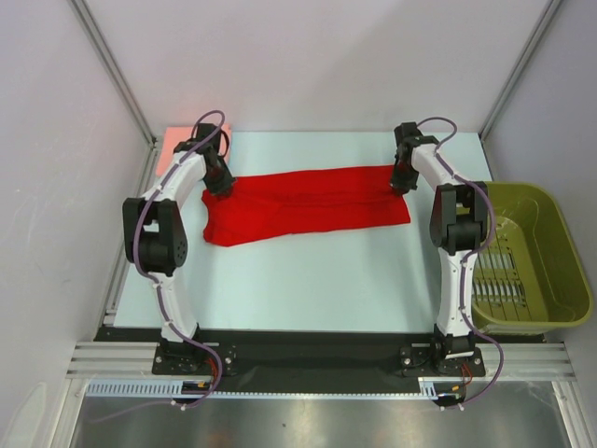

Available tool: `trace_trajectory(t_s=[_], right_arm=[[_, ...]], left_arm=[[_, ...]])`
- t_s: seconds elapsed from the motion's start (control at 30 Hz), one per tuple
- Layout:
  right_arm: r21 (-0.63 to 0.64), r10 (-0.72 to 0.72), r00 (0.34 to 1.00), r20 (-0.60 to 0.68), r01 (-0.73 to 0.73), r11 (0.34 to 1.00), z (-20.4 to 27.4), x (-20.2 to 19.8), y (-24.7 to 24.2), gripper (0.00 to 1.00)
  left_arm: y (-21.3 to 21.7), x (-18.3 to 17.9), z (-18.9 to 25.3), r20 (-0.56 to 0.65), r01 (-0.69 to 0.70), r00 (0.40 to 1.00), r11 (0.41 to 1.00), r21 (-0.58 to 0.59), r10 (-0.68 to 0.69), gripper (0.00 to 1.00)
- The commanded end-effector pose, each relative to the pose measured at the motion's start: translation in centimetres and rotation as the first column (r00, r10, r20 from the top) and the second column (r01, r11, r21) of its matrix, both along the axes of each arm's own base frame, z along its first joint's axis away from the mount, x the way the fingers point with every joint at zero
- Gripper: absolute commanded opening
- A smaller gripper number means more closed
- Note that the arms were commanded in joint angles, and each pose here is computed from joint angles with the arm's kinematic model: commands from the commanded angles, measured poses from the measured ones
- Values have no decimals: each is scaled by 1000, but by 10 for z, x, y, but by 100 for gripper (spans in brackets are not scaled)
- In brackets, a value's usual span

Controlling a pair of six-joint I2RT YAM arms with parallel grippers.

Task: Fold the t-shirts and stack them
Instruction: Fold the tshirt

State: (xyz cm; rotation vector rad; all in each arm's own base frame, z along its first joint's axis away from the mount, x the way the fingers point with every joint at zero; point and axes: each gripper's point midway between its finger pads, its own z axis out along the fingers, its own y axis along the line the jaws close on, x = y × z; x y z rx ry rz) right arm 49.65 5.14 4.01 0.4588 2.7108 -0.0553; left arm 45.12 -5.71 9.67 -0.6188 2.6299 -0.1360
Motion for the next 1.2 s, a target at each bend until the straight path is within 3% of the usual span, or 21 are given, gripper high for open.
trace_trajectory(t_s=[0.0, 0.1, 0.27, 0.3, 0.33, 0.4, 0.43, 0.5, 0.53, 0.57, 0.6, 0.63, 0.8, 0.93, 1.17], right_arm=[[-2, 1, 1000, 27, -1, 1000, 10, 13, -5, 3], [-2, 1, 999, 33, -1, 1000, 8, 20, -4, 5], [-10, -5, 997, 81, 6, 1000, 29, 44, -10, 14], [-20, -6, 997, 76, 7, 1000, 30, 45, -12, 16], [-38, 2, 998, 62, 1, 999, 32, 42, -16, 30], [-82, -6, 998, 62, 11, 997, 40, 37, -25, 44], [-88, -11, 996, 89, 19, 996, 57, 33, -28, 51], [-86, -12, 998, 58, 17, 996, 53, 15, -28, 56], [-78, -5, 997, 73, 10, 997, 57, 13, -26, 63], [-64, 3, 995, 104, 4, 998, 74, 8, -24, 65], [-57, 8, 996, 92, -3, 998, 71, 0, -22, 67], [-46, 13, 998, 62, -11, 999, 59, -12, -22, 70], [85, 16, 999, 41, -19, 996, 52, -52, -12, 74], [80, 13, 1000, 26, -15, 997, 39, -66, -19, 79], [160, -60, 998, 8, 58, 985, 20, -67, -23, 78]], left_arm=[[4, 15, 9, 34, 7, 999, 1000, 2, -7, 0], [4, 20, 6, 31, 11, 999, 1000, 5, -11, 0], [15, 33, 19, 56, 2, 998, 998, 70, -6, 24], [19, 33, 22, 50, 1, 999, 996, 93, -6, 38], [21, 39, 37, 80, 1, 997, 995, 104, -9, 47], [31, 32, 51, 86, -7, 996, 987, 158, -6, 63], [33, 22, 64, 105, -7, 994, 986, 168, -11, 66], [36, 9, 71, 127, -11, 992, 985, 172, -11, 66], [36, -14, 70, 118, -4, 993, 987, 159, -15, 66], [33, -20, 67, 132, -7, 991, 991, 135, -11, 66], [27, -45, 40, 63, 21, 998, 996, 92, -27, 66], [22, -53, 47, 101, 32, 994, 997, 64, -38, 66], [16, -112, -4, -3, 10, 1000, 998, -59, -10, 71], [18, -115, -7, 16, -14, 1000, 994, -111, 16, 75], [8, -114, -32, -36, -37, 999, 983, -181, 31, 75]])
